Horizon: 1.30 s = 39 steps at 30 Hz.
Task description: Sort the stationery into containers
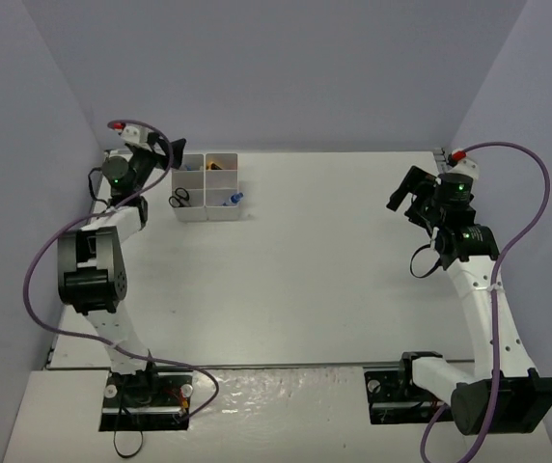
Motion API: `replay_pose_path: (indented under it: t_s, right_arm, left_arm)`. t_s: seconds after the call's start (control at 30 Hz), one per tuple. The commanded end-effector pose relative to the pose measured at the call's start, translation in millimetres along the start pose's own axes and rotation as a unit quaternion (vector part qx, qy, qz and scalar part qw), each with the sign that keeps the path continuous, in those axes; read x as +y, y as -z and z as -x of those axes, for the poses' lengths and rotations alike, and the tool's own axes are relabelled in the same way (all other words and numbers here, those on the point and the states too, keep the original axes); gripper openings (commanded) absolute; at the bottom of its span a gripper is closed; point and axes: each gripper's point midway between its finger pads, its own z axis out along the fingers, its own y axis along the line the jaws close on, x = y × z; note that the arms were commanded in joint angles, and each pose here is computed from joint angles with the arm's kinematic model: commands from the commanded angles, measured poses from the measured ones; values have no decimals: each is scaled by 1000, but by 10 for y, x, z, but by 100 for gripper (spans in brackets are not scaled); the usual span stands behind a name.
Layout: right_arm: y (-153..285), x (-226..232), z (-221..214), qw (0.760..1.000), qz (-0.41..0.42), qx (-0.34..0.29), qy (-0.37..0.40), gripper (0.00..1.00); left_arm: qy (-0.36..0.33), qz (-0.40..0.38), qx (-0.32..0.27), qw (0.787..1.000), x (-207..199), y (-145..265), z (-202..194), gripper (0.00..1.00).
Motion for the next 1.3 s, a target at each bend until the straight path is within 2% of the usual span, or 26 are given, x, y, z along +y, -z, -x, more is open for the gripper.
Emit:
replay_pose_path:
  t_s: [0.0,0.03,0.13,0.23,0.4,0.57,0.6,0.67,0.87,1.27]
  right_arm:
    - [-10,18,-56,1000,8,-2,7,100]
    - [-32,1,-104,1000,5,4,2,100]
    - [-97,-75,-158,999,-19,7,-25,100]
    - [-117,-155,-205,999,-37,7,-23,100]
    - [-76,-245,-223,999,-47,-8,-6,100]
    - [-46,-282,-296,999,-40,-16,4,100]
    - [-46,-283,-297,999,-40,-16,5,100]
    - [-38,-307,-352,999,-38,-16,8,100]
    - [7,-280,-333,999,-22,-36,8,100]
    - [11,-226,-237,998,-10,-52,15,100]
  left_arm:
    - [-54,108,38,992,286,267,1201,72]
    - [-56,137,111,983,320,460,1164,72]
    - [-114,197,210,951,461,928,1038,72]
    - [-126,223,279,925,453,1509,888,72]
    - [-98,238,390,884,292,2267,467,72]
    - [-67,270,441,853,177,2858,171,72]
    - [-69,270,439,854,163,2869,195,72]
    - [-71,278,463,839,113,3081,25,72]
    - [-112,310,474,816,144,3368,-26,75]
    - [-114,313,470,818,148,3406,-121,77]
